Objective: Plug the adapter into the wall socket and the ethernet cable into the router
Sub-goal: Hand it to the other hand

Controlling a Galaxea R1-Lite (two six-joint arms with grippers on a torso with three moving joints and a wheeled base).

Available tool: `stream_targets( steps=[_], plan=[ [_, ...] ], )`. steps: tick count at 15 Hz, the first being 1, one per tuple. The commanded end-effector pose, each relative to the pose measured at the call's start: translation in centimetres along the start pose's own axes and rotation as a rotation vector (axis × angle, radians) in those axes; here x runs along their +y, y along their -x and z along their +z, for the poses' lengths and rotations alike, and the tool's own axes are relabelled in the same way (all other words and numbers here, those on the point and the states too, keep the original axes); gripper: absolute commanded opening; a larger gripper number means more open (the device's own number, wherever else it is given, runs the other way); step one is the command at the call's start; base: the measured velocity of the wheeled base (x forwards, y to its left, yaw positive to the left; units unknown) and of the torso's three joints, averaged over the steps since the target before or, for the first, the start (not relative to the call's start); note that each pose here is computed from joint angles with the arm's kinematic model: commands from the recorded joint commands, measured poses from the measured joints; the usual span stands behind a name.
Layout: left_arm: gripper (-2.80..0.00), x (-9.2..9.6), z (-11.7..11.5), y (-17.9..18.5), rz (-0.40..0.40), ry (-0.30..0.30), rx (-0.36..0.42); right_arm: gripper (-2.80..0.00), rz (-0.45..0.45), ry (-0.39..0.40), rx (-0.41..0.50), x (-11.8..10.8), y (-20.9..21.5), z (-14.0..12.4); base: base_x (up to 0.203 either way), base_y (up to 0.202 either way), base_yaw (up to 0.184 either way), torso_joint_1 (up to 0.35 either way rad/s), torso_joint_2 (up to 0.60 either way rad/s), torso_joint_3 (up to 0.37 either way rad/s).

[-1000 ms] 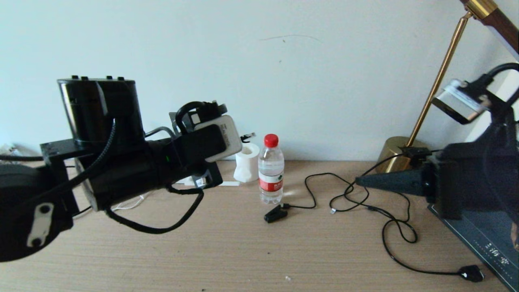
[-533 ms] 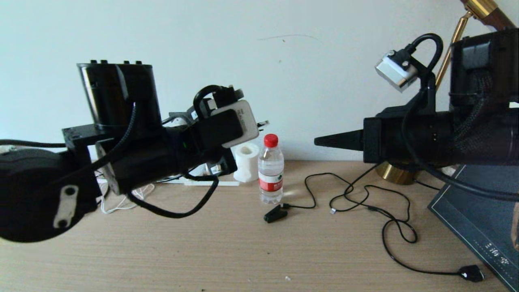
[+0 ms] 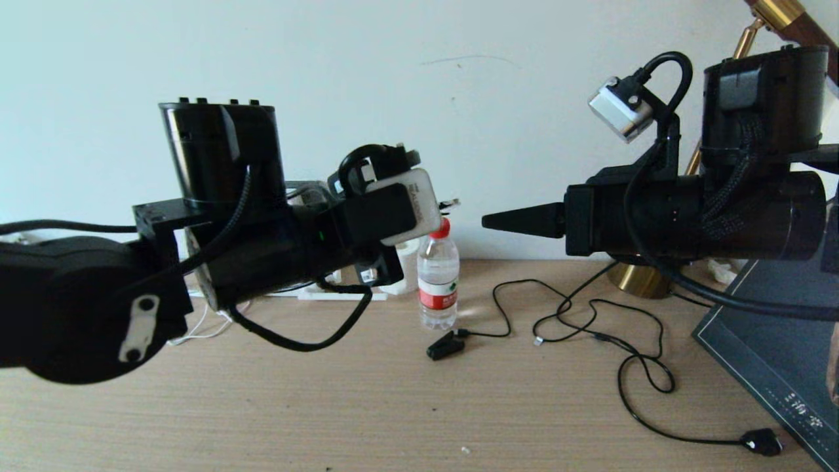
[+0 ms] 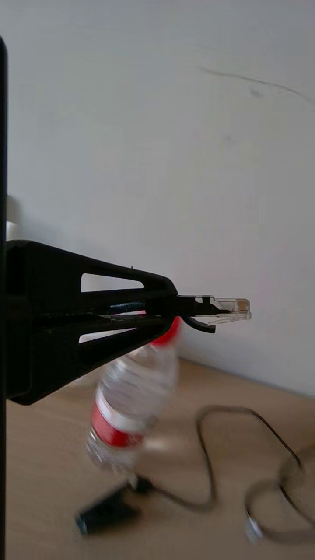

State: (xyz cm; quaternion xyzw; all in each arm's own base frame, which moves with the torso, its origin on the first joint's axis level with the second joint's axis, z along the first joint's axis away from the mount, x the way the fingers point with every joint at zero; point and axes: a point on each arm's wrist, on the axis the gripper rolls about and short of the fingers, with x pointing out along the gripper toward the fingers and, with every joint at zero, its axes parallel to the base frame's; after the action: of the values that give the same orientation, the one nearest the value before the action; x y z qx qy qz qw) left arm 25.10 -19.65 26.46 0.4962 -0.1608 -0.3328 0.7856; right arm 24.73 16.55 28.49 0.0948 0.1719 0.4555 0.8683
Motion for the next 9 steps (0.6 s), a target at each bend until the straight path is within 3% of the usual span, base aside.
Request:
stream_targets(
  steps=[1, 3, 9],
  plan=[
    [-2.80, -0.2, 0.1, -0.1, -0.018, -0.005, -0.025, 0.00, 0.013, 0.046, -0.034, 0.0, 0.0, -0.4, 0.000, 0.000, 0.000, 0.000, 0.00, 0.000],
    [-2.80, -0.3, 0.2, 0.0, -0.042, -0.005, -0.061, 0.00, 0.021, 0.086, -0.048, 0.0, -0.2, -1.0, 0.000, 0.000, 0.000, 0.000, 0.00, 0.000],
    [-2.80, -0.7, 0.8, -0.2, -0.063, -0.006, -0.087, 0.00, 0.032, 0.110, -0.050, 0.3, -0.2, -1.5, 0.000, 0.000, 0.000, 0.000, 0.00, 0.000]
  ],
)
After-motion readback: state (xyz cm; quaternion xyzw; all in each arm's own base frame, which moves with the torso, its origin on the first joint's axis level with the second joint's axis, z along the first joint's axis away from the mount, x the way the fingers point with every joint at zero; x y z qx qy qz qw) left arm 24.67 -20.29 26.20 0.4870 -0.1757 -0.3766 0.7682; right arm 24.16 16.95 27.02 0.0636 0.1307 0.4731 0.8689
